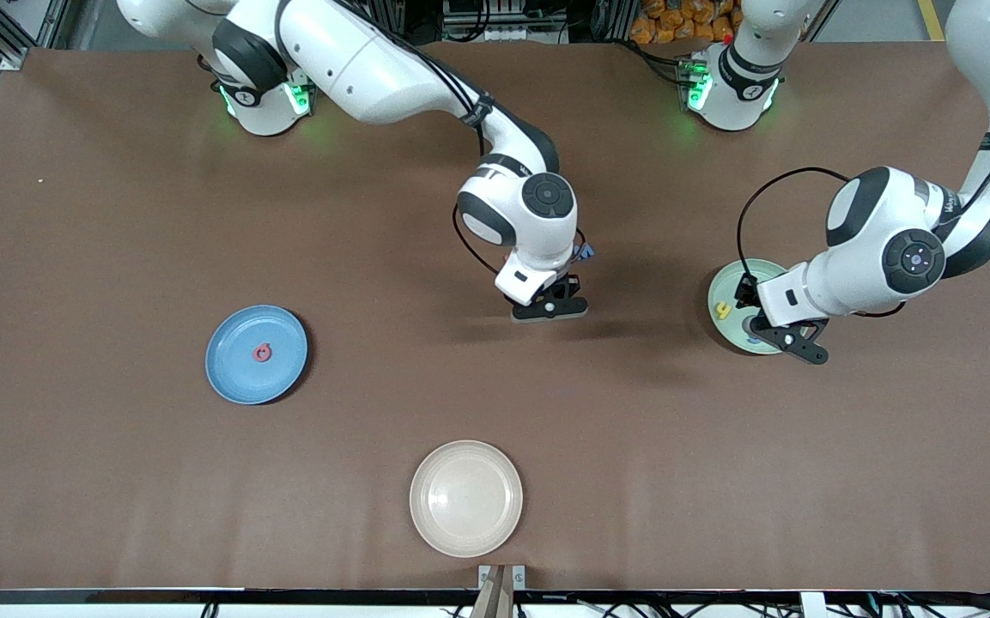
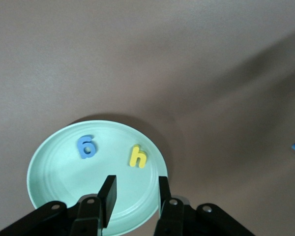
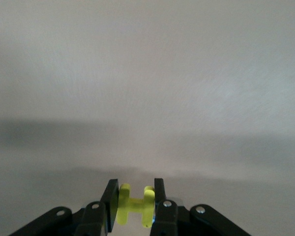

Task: Sort uppercase to blue plate, lowercase to green plate
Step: 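Carry the H to the blue plate while the left gripper returns, then release the H on the blue plate while the left gripper reaches letters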

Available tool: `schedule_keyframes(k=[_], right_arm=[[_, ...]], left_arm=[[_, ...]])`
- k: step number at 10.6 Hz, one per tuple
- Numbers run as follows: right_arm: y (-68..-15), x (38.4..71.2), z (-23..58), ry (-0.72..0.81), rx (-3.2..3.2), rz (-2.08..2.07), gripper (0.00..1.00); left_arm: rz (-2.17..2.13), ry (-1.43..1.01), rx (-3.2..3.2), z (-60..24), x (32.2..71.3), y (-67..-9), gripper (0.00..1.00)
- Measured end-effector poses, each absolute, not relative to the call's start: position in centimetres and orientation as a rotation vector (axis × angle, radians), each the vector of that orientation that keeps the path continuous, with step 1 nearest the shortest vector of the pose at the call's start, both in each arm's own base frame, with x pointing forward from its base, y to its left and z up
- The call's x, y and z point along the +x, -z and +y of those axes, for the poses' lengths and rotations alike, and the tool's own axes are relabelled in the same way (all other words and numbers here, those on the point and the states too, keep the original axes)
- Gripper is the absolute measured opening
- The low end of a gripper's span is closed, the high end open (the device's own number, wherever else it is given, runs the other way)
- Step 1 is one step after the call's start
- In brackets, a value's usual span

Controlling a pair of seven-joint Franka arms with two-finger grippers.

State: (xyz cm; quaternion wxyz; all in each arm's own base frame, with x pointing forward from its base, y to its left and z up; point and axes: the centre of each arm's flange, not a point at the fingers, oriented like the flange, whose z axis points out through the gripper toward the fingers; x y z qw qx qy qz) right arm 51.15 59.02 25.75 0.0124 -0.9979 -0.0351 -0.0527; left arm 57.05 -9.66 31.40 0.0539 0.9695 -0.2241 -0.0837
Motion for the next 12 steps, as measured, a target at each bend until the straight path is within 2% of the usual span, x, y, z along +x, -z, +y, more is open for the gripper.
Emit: schedule_keyframes(k=[3,5,7,9,12], right_arm=[[-31.9,56.4,53.1,0.134,-3.111,0.068,0.33],[-36.6,60.4,45.1,0.103,-3.113,0.091,0.33],[-39.1,62.2,36.0,0.056,-3.137,0.097,0.33],[-38.3,62.1,28.6,-0.040,-3.172,0.097,0.33],[-33.6,61.6,19.3,-0.210,-3.235,0.058,0.33]], left_arm=[[-0.606,0.260,2.966,-13.7,55.9,-33.1,0.36],[-0.586,0.252,2.961,-16.6,55.0,-34.3,0.35],[-0.586,0.251,2.933,-19.1,54.2,-34.6,0.35],[-0.589,0.189,2.918,-22.8,53.2,-34.6,0.33],[-0.604,0.137,2.909,-30.1,50.1,-33.2,0.33]])
